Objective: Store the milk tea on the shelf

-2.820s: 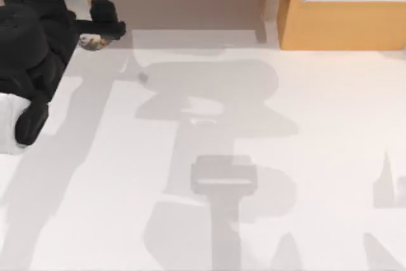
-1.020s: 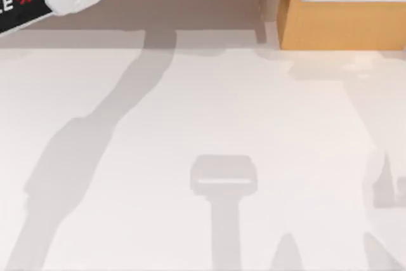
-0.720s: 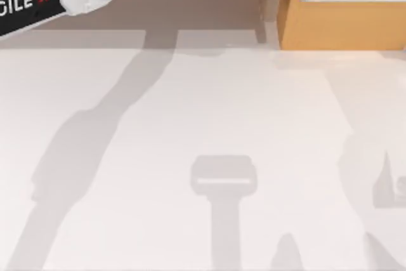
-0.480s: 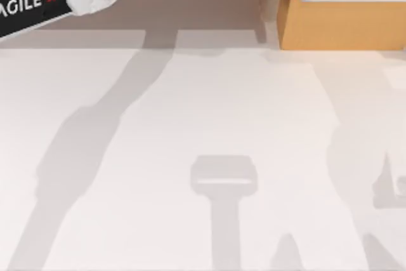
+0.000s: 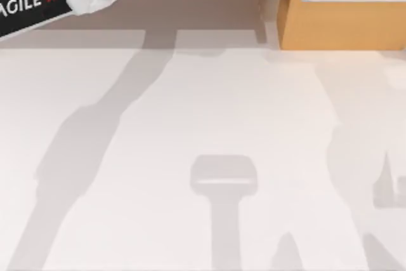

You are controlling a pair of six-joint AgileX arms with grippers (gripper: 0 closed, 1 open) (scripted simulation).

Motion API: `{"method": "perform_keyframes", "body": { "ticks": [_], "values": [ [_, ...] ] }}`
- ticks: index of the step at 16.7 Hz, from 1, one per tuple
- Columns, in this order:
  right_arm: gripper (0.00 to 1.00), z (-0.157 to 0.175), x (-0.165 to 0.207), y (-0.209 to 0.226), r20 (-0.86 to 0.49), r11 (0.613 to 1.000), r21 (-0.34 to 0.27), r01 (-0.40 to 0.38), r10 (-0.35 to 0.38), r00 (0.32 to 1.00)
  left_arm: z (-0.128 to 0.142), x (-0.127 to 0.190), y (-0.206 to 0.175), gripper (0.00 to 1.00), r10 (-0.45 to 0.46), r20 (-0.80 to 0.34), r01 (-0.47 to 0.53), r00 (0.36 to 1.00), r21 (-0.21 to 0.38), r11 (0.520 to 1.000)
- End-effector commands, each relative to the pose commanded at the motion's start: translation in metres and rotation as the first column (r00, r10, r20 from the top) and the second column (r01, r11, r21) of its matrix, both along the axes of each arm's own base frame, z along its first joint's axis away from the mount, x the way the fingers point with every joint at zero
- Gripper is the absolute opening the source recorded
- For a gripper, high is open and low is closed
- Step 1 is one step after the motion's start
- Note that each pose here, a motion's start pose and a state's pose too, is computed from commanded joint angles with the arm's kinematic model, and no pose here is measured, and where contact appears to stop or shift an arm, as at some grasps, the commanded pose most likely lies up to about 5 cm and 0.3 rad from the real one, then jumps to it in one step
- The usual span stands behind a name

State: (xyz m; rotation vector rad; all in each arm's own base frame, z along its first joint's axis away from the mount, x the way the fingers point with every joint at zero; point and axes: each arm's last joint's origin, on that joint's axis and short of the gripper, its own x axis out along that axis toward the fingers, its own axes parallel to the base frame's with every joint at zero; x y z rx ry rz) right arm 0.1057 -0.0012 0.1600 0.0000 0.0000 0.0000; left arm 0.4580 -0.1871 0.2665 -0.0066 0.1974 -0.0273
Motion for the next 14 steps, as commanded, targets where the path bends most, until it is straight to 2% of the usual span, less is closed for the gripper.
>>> {"method": "perform_keyframes", "body": {
  "ticks": [8, 14],
  "values": [
    [1.00, 0.0000, 0.0000, 0.0000, 0.000, 1.000, 0.000, 0.000, 0.000, 1.000, 0.0000, 0.0000, 0.0000, 0.98, 0.000, 0.000, 0.000, 1.000, 0.000, 1.000],
    [1.00, 0.0000, 0.0000, 0.0000, 0.000, 1.000, 0.000, 0.000, 0.000, 1.000, 0.0000, 0.0000, 0.0000, 1.00, 0.000, 0.000, 0.000, 1.000, 0.000, 1.000]
  ]
}}
